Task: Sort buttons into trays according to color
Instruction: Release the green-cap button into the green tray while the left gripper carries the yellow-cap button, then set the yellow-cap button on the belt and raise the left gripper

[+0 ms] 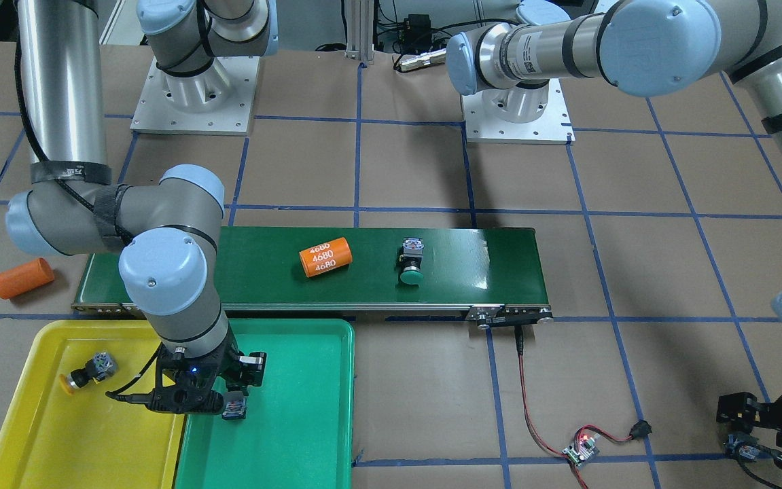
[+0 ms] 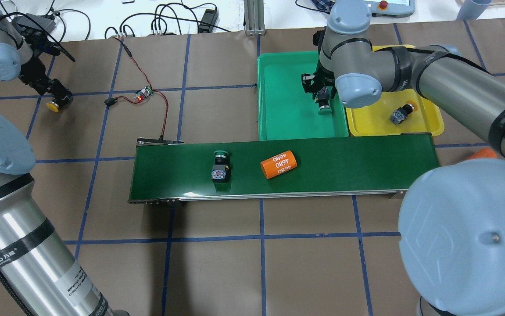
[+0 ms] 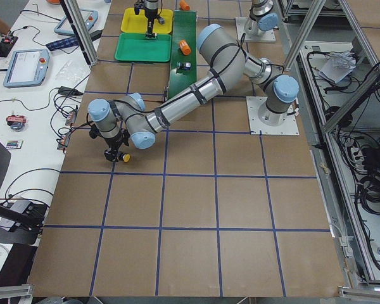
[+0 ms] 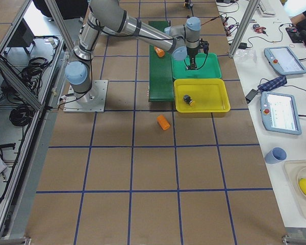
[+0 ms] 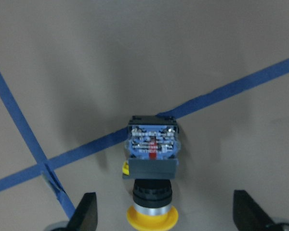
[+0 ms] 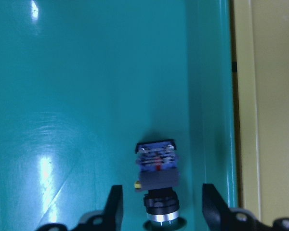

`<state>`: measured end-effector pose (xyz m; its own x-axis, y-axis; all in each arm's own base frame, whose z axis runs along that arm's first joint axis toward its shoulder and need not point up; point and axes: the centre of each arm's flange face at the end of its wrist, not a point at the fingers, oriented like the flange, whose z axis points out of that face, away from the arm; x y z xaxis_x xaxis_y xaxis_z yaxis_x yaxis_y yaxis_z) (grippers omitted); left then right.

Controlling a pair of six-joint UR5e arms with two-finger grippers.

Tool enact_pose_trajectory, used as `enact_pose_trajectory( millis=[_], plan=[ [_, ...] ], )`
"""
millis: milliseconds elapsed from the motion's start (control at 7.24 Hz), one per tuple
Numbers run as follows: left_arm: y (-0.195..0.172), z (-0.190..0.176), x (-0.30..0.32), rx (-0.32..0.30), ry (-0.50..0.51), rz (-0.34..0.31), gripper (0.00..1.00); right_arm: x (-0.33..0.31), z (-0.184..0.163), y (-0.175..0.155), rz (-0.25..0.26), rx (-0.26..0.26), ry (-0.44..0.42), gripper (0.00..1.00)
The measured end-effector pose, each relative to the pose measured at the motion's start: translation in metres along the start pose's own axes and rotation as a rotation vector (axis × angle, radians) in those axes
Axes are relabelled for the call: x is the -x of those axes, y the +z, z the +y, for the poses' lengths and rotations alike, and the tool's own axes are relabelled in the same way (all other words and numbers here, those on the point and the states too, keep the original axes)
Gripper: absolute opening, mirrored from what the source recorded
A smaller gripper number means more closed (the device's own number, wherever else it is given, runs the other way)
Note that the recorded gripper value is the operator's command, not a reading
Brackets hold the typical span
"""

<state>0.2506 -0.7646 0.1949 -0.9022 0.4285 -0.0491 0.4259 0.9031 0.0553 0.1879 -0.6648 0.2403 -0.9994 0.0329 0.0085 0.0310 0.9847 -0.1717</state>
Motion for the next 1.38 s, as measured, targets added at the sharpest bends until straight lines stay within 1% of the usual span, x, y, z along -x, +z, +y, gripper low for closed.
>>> enact_pose_trajectory(
  millis=[138,276,414,553,691,829,967,1105,1243,1382],
  plan=[
    [0.006,-0.002,0.001,-0.009,0.029,-0.006,0.47,-0.002,0.002,-0.008,0.006,-0.001,0.003,1.00],
    [0.011,-0.003,0.000,-0.013,0.049,-0.008,0.27,-0.006,0.007,-0.027,0.013,0.015,0.006,1.00],
    [0.015,-0.004,-0.002,-0.015,0.061,-0.006,0.00,-0.012,0.017,-0.057,0.029,0.052,0.011,1.00],
    [0.016,-0.004,-0.004,-0.022,0.065,0.007,0.00,-0.026,0.032,-0.090,0.052,0.097,0.022,1.00],
    [0.010,-0.003,-0.012,-0.028,0.065,0.047,0.00,-0.038,0.053,-0.123,0.068,0.138,0.035,1.00],
    [-0.013,0.003,-0.030,-0.011,0.044,0.139,0.00,-0.046,0.079,-0.154,0.071,0.158,0.043,1.00],
    [-0.044,0.017,-0.060,0.026,-0.024,0.266,0.00,-0.048,0.099,-0.173,0.066,0.158,0.045,1.00],
    [-0.074,0.033,-0.099,0.075,-0.122,0.355,0.00,-0.048,0.108,-0.181,0.063,0.156,0.046,1.00],
    [-0.095,0.045,-0.151,0.126,-0.196,0.395,0.00,-0.048,0.111,-0.181,0.063,0.161,0.048,1.00],
    [-0.106,0.055,-0.208,0.165,-0.253,0.399,0.00,-0.047,0.111,-0.178,0.064,0.166,0.048,1.00]
  ],
)
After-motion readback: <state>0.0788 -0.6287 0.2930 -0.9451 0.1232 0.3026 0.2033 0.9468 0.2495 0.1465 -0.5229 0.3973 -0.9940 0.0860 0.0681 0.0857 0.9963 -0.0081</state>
